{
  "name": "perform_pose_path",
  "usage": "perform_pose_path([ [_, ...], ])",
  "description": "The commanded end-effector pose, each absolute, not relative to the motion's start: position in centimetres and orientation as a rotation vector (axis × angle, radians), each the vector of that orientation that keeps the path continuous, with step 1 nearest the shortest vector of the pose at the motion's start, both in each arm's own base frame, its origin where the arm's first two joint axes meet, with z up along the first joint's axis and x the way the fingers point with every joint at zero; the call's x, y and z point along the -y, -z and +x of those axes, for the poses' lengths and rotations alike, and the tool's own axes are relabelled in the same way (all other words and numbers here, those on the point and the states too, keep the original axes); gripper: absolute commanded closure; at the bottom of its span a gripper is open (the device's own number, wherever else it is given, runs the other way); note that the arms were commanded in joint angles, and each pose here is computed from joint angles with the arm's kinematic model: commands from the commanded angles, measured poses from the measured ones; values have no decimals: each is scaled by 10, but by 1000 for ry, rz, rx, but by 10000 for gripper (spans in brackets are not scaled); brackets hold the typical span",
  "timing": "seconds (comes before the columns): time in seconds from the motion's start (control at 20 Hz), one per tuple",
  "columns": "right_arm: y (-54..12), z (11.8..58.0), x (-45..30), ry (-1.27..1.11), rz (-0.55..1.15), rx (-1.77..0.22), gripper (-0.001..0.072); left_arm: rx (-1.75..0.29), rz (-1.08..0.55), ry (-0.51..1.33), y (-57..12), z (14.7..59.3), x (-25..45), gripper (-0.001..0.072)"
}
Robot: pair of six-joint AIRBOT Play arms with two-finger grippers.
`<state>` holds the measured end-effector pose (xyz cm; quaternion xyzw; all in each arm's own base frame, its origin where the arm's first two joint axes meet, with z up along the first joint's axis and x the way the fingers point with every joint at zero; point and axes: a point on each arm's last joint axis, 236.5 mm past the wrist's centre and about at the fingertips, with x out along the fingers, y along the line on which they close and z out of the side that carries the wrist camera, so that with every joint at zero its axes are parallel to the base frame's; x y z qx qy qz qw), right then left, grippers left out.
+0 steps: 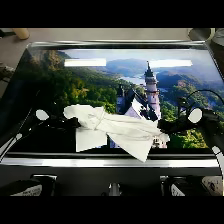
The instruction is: Fold the shirts.
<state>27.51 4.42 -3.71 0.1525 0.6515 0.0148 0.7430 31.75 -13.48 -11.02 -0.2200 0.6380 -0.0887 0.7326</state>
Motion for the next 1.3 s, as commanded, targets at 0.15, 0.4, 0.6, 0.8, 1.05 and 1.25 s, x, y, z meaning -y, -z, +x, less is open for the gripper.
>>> perform_pose_path([
  [0.15,30,272,-45,-63,302,-1429,690,-1309,-418,267,83,343,141,682],
  [0.4,-103,338,-21,-69,135,-1040,690,-757,-125,371,-147,386,121,683],
  [0.6,-348,338,7,17,17,-436,690,-75,-94,232,-440,306,66,683],
  [0.8,-489,250,9,38,33,-51,691,264,-215,204,-563,193,36,682],
  [1.05,-478,225,9,41,40,-103,691,286,-188,143,-567,193,22,683],
  [1.25,-404,256,10,47,46,-419,691,145,-66,-9,-533,242,-2,682],
])
